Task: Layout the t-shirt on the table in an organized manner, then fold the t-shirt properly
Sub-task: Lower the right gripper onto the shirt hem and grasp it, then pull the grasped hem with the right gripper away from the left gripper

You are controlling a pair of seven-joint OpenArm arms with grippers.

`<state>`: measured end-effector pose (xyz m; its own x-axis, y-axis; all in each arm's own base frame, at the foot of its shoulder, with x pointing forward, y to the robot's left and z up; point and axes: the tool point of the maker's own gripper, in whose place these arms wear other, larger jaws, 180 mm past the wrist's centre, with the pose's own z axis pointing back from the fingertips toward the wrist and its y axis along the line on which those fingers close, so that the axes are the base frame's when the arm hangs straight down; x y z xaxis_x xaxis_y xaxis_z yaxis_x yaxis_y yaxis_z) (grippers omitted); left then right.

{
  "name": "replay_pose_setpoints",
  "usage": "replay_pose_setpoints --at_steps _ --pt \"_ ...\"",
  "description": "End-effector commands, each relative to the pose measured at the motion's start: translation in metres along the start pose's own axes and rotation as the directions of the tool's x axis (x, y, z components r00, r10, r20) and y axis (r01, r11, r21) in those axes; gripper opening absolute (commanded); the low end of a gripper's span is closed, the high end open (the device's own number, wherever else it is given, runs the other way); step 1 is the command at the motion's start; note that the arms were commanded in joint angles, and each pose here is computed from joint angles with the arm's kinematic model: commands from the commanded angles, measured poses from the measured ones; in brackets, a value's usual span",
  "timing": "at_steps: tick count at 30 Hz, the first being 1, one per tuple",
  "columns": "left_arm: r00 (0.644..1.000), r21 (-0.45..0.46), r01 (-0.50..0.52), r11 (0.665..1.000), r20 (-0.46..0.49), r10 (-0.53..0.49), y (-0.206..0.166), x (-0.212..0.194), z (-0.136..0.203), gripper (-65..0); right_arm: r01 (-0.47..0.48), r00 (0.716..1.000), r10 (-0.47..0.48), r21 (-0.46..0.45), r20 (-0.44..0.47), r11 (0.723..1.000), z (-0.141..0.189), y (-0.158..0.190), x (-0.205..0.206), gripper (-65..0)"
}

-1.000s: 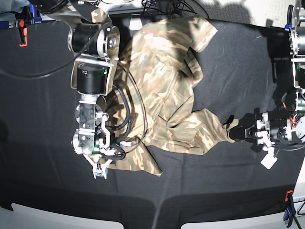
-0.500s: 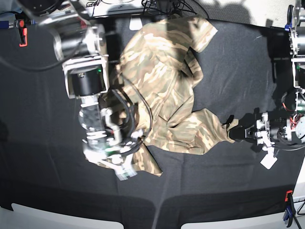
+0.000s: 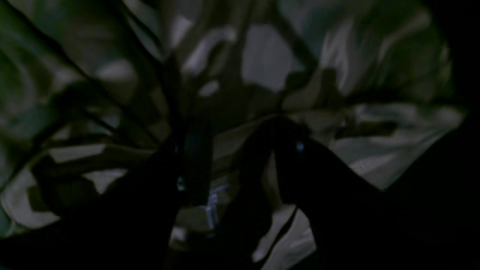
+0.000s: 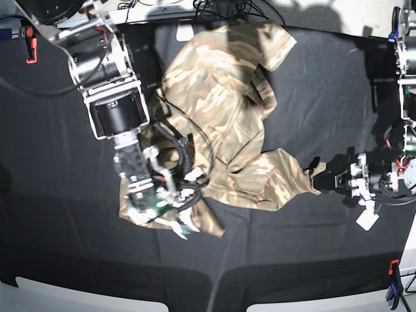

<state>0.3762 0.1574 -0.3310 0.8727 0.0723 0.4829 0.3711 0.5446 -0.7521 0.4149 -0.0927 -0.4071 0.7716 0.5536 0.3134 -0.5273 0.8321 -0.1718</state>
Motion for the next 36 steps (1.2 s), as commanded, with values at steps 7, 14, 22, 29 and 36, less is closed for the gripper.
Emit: replay_pose_setpoints --at_steps 7,14,22,29,36 --pt "0.998 -0.012 0.042 0.999 0.055 -0.041 -0.009 0.023 0.010 -65.0 0.119 0.987 -0.115 0.032 -0.108 0.992 -0.019 0.002 -0.066 -39.4" --pt "0.998 -0.002 0.042 0.999 0.055 -0.042 -0.007 0.024 0.014 -65.0 0.035 0.972 0.003 0.154 -0.235 0.987 -0.038 0.053 -0.145 -39.4" --pt "0.997 -0.007 0.042 0.999 0.058 -0.041 -0.008 0.024 0.014 -65.0 0.020 0.969 0.010 0.117 -0.248 0.993 -0.024 0.064 -0.200 -39.4" --pt "0.997 -0.007 0.042 0.999 0.058 -0.041 -0.008 0.024 0.014 -65.0 -0.039 0.983 0.046 0.044 -0.175 0.998 0.008 0.054 -0.208 -39.4" --pt "0.997 -0.007 0.042 0.999 0.058 -0.041 -0.008 0.024 0.014 -65.0 0.019 0.995 -0.023 -0.042 -0.094 0.999 0.035 0.028 -0.201 -39.4"
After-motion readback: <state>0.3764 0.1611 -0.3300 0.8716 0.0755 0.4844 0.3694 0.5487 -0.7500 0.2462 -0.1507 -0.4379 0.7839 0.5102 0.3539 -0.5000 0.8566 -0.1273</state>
